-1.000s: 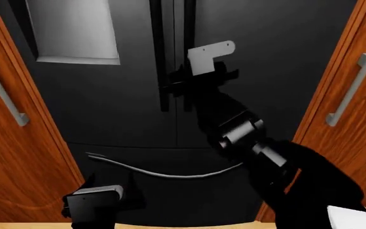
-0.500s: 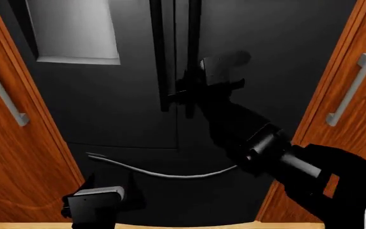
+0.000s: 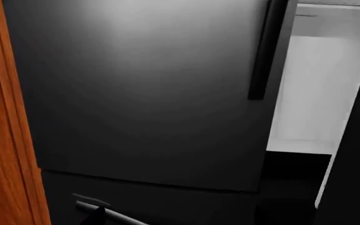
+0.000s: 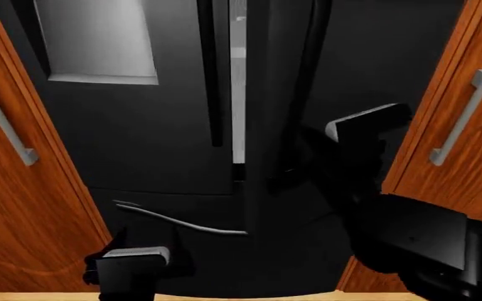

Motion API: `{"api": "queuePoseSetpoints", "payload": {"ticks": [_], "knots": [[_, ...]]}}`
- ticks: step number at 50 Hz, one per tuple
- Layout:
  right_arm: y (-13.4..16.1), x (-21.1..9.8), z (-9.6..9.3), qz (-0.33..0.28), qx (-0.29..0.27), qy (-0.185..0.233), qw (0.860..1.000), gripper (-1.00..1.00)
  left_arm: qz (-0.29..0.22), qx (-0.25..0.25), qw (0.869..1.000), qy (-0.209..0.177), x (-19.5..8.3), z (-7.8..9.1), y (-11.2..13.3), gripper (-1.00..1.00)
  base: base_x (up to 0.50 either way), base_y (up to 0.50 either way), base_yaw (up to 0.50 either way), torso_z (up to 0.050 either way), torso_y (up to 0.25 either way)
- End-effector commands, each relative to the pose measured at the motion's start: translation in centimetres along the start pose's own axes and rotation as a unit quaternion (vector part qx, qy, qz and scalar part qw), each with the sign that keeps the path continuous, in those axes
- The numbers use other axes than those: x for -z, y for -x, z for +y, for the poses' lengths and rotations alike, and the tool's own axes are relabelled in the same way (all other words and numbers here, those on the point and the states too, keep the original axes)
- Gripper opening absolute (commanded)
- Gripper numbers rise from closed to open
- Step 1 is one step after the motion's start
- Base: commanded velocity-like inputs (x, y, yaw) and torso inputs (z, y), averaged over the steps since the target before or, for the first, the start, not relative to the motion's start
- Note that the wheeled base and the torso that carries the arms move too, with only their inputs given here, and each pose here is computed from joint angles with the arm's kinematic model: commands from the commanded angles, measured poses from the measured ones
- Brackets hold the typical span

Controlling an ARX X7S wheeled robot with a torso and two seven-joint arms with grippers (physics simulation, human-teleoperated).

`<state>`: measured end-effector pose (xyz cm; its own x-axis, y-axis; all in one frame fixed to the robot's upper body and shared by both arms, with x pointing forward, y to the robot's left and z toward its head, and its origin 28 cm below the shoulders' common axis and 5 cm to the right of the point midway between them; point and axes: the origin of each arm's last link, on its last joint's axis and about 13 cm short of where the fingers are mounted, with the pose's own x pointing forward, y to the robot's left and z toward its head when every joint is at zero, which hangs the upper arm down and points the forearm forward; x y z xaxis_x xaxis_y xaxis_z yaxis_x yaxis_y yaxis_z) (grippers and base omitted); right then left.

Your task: Open the fridge doors

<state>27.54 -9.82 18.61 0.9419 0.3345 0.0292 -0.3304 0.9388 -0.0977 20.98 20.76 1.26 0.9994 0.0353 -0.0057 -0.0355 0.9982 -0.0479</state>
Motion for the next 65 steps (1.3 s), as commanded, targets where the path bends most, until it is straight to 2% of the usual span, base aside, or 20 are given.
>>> {"api": "queuePoseSetpoints", "payload": {"ticks": [1, 18, 32, 59, 65], "knots": [[4.2, -3.3, -3.1, -0.076, 0.090, 0.018, 0.993, -1.00, 0.000, 0.002, 1.000, -0.008, 0.0, 0.0, 0.1, 1.00, 0.00, 0.00, -0.01, 0.000, 0.000], [9.0, -2.7, -5.7, -0.056, 0.092, 0.026, 0.994, -1.00, 0.003, 0.001, 1.000, -0.015, 0.2, -0.1, 0.1, 1.00, 0.00, 0.00, 0.00, 0.001, 0.002], [11.7, -2.8, -6.0, -0.040, 0.084, 0.039, 0.995, -1.00, 0.002, 0.004, 1.000, -0.026, 0.2, -0.1, 0.0, 1.00, 0.00, 0.00, 0.00, 0.001, 0.001], [13.3, -2.1, -6.4, -0.024, 0.084, 0.036, 0.995, -1.00, 0.001, 0.001, 1.000, -0.029, 0.2, -0.1, 0.0, 1.00, 0.00, 0.00, 0.00, 0.000, 0.000], [12.8, -1.6, -6.4, -0.019, 0.078, 0.028, 0.996, -1.00, 0.001, 0.000, 1.000, -0.030, 0.2, -0.1, 0.0, 1.00, 0.00, 0.00, 0.00, 0.002, 0.000]]}}
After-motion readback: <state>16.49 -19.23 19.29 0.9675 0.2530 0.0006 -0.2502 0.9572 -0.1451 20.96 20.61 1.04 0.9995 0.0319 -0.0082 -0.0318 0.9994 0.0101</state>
